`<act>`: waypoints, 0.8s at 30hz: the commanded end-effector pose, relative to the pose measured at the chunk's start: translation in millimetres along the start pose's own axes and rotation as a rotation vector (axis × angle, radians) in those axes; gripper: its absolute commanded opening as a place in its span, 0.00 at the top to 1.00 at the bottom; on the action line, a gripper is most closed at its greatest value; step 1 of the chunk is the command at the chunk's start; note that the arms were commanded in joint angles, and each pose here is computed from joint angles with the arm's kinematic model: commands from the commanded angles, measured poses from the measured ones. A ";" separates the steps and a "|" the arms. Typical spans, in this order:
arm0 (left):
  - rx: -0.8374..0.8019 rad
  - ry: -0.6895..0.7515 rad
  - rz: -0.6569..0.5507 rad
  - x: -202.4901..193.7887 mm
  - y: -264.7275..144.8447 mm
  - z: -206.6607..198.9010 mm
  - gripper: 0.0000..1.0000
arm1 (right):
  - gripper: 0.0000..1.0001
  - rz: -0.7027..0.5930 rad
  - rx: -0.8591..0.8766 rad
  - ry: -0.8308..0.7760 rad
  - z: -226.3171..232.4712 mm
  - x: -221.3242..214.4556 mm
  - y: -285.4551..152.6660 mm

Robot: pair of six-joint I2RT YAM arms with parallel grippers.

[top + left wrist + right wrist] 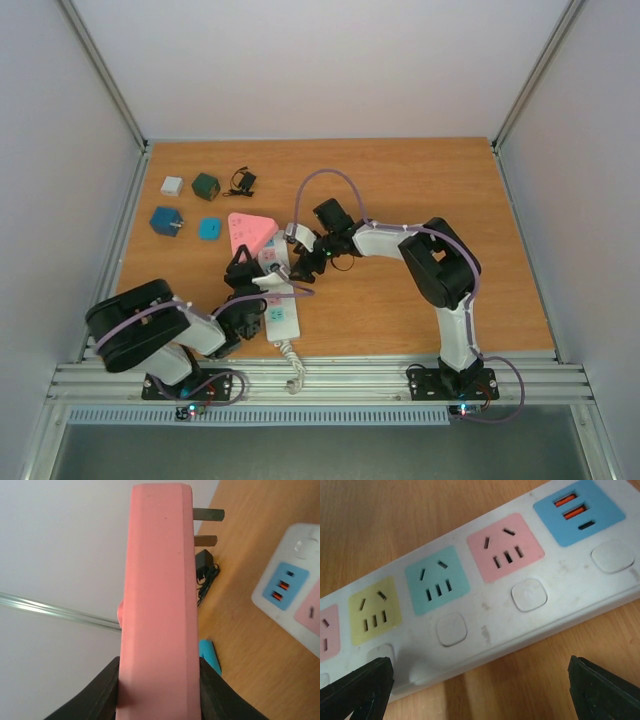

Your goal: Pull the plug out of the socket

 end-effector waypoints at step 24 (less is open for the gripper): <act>-0.501 -0.516 0.108 5.1 24.1 39.7 0.99 | 0.03 -0.144 0.005 0.047 41.1 50.1 -66.4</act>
Point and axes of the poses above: each gripper's point midway between its finger pads, its own y axis out along the fingers, its own z axis along the line the jaws close on, x = y × z, the point moved 1 cm from there along -y, back along the fingers, and after that the axes turned 4 degrees about y, right-handed, at the moved point
